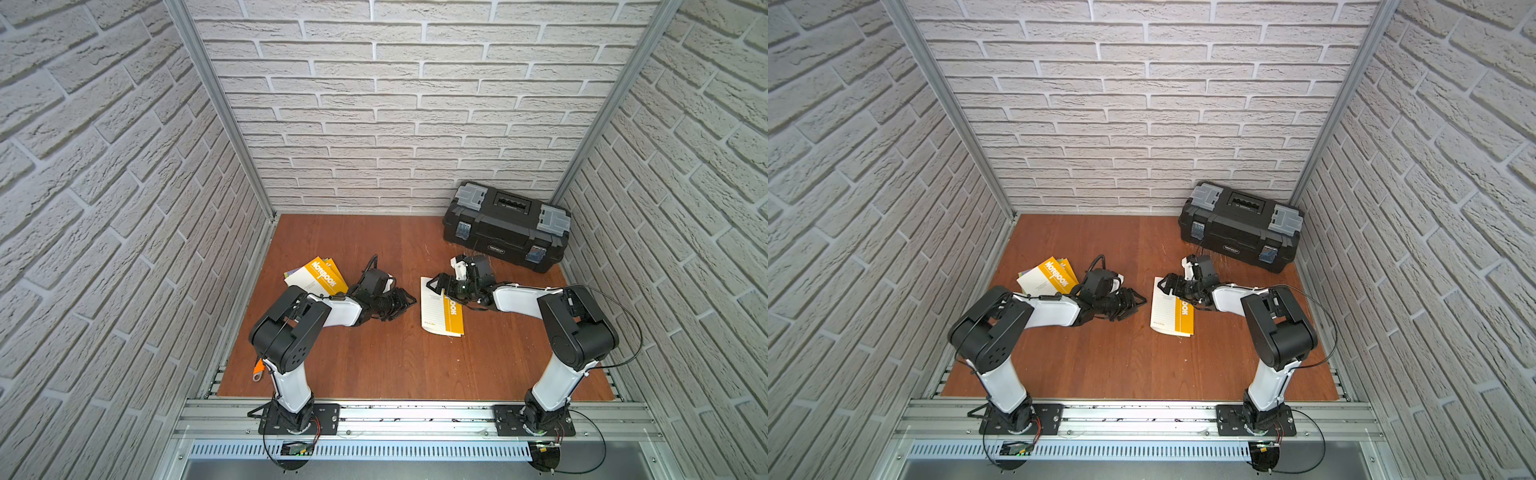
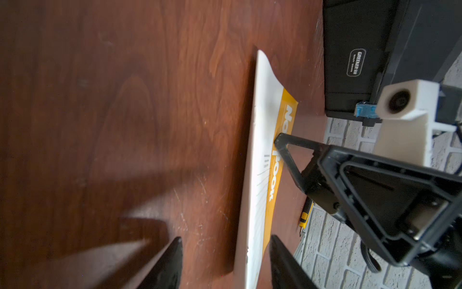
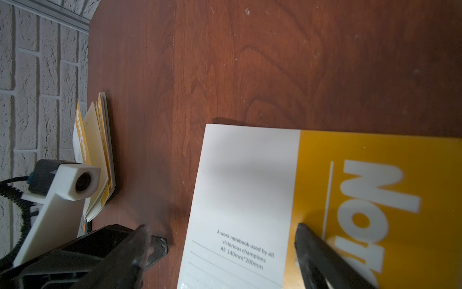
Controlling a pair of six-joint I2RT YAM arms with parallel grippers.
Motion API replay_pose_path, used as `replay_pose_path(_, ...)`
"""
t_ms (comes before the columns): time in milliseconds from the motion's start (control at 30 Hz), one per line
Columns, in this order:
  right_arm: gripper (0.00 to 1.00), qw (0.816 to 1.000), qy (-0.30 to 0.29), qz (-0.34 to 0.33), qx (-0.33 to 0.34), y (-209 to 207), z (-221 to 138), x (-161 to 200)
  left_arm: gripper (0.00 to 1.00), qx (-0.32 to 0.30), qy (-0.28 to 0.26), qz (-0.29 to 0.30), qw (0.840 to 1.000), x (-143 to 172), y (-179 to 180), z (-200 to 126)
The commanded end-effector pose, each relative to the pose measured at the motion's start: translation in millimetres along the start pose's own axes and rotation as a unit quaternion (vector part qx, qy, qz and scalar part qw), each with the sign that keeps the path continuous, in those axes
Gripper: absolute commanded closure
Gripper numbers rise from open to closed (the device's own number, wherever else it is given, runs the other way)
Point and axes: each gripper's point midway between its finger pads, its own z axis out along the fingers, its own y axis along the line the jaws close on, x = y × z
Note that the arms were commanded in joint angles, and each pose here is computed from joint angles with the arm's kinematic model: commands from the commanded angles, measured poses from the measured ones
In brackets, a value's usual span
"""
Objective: Close the notebook
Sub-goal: Pick up the notebook from the center of the board.
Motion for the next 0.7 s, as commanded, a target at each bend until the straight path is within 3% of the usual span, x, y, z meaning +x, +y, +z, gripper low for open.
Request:
replay_pose_path(0,0.09,1.0,0.017,0.001,0.009,-7.3,1.7,12.5,0.47,0.053,-0.006,0.01,0.999,-7.4,-32.8,7.4)
replay_pose_path(300,0.09,1.0,0.017,0.004,0.006,-6.8,2.9,12.5,0.5,0.051,0.015,0.011,0.999,-0.4,-36.1,30.5)
replay_pose_path(667,0.09,1.0,0.019,0.003,0.007,-7.3,2.6,13.8,0.64,0.054,0.025,0.007,0.998,5.2,-34.2,44.0)
